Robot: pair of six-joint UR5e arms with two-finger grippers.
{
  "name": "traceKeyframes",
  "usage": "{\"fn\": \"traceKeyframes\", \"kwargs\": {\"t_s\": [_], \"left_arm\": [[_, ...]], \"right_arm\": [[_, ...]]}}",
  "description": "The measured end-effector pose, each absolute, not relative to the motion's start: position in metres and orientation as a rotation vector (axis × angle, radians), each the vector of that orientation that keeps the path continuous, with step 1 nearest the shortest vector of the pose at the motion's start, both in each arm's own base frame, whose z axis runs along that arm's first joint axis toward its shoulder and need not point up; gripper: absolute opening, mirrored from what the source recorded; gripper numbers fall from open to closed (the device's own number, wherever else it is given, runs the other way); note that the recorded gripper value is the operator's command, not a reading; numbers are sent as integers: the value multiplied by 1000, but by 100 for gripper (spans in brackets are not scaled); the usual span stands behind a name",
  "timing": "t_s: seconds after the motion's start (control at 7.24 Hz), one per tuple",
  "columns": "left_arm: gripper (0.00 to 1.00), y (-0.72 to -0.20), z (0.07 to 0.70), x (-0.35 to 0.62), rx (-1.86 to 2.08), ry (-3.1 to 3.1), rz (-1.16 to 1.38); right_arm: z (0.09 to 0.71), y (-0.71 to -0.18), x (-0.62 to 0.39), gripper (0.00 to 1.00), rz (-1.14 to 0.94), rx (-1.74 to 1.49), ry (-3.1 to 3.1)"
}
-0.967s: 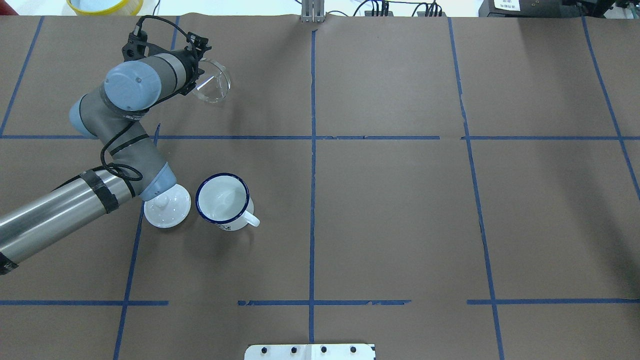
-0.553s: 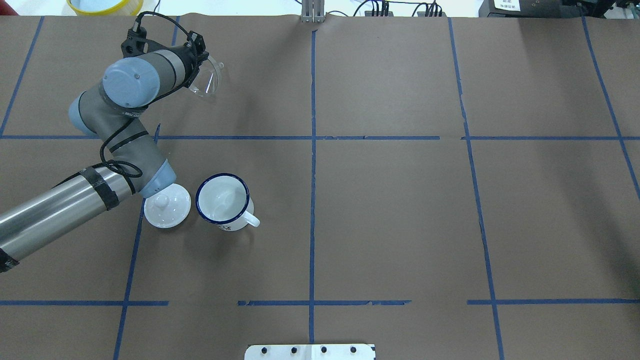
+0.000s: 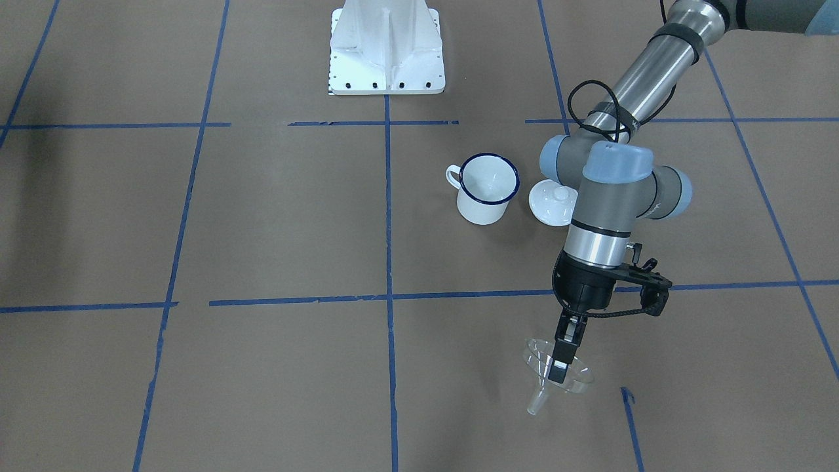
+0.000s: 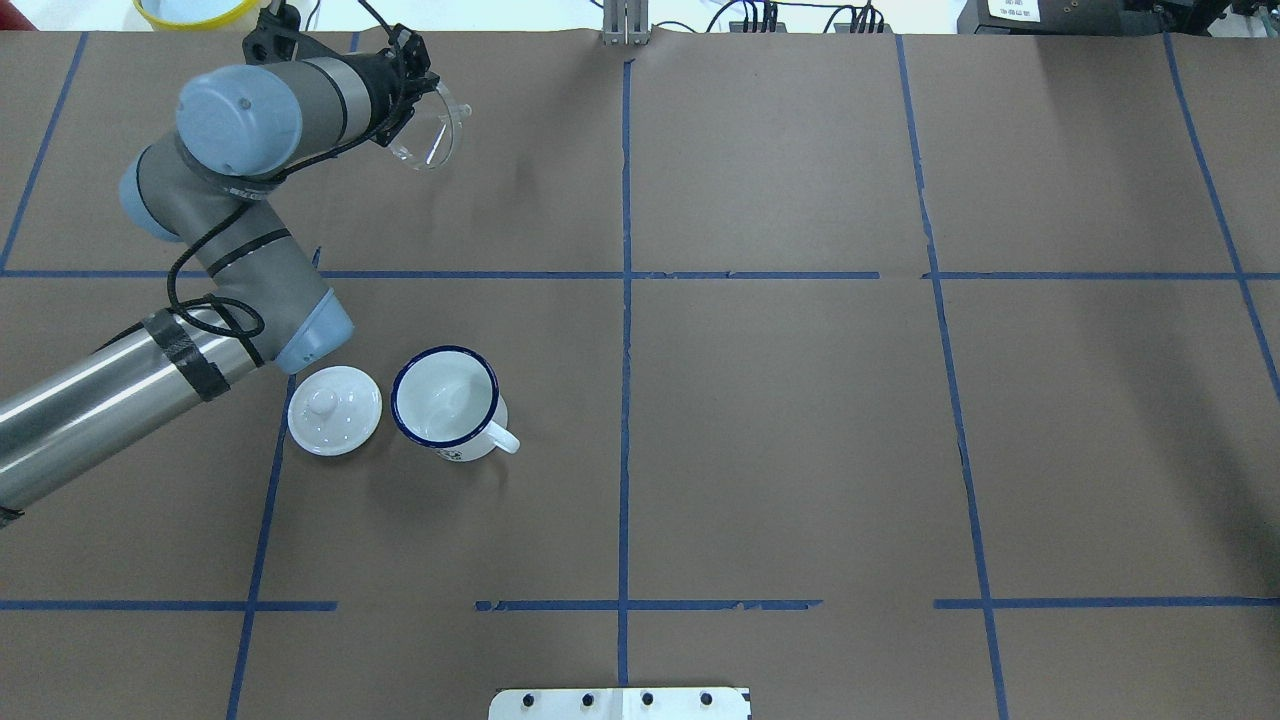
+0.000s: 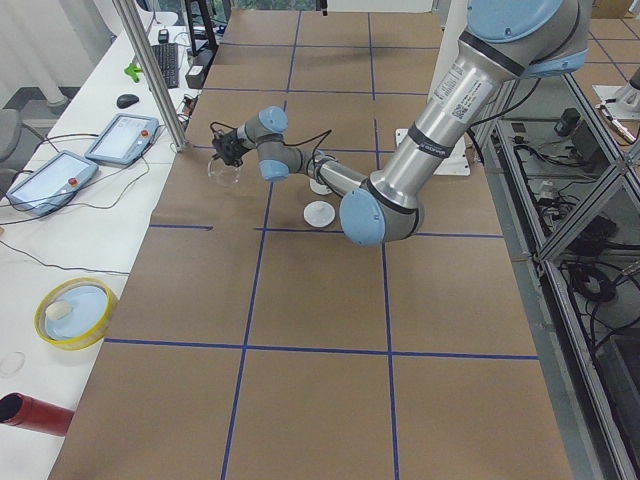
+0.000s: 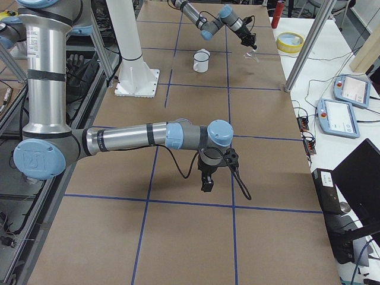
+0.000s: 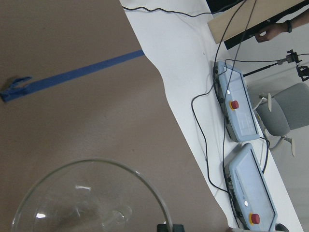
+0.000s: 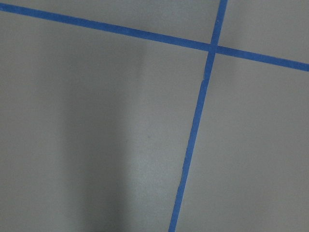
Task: Place funnel on cup
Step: 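Lift the glass funnel and carry it over the white mug with the left gripper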
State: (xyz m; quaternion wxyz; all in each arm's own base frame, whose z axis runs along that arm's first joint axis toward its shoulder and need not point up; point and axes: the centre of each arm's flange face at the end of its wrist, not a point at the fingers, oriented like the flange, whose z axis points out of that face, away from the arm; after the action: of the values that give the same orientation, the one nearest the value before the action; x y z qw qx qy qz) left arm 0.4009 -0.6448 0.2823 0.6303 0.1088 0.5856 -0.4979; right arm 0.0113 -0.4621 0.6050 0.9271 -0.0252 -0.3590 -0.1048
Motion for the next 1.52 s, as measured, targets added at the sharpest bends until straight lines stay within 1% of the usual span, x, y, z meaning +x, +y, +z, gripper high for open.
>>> {"fn": "traceKeyframes", "kwargs": {"t_s": [0.14,0.41,0.69,0.83,1.11,1.52], "left_arm": [[0,-632,246,385,219,1321,-1082],[0,-584,172,351,193,1199,-927],[0,-533,125,318,158,1014,-763],[0,-518,111,311,126,925,-695],[0,-496,107,332,59,776,-534],[0,-474,136,411,-19,647,-339]], "right_arm": [[605,-462,11,100,-215,-52,-736],[605,-462,11,100,-215,-52,-736],[605,-462,11,100,-215,-52,-736],[605,-462,11,100,-215,-52,-736],[605,-462,11,100,-215,-52,-736],[605,-462,11,100,-215,-52,-736]]}}
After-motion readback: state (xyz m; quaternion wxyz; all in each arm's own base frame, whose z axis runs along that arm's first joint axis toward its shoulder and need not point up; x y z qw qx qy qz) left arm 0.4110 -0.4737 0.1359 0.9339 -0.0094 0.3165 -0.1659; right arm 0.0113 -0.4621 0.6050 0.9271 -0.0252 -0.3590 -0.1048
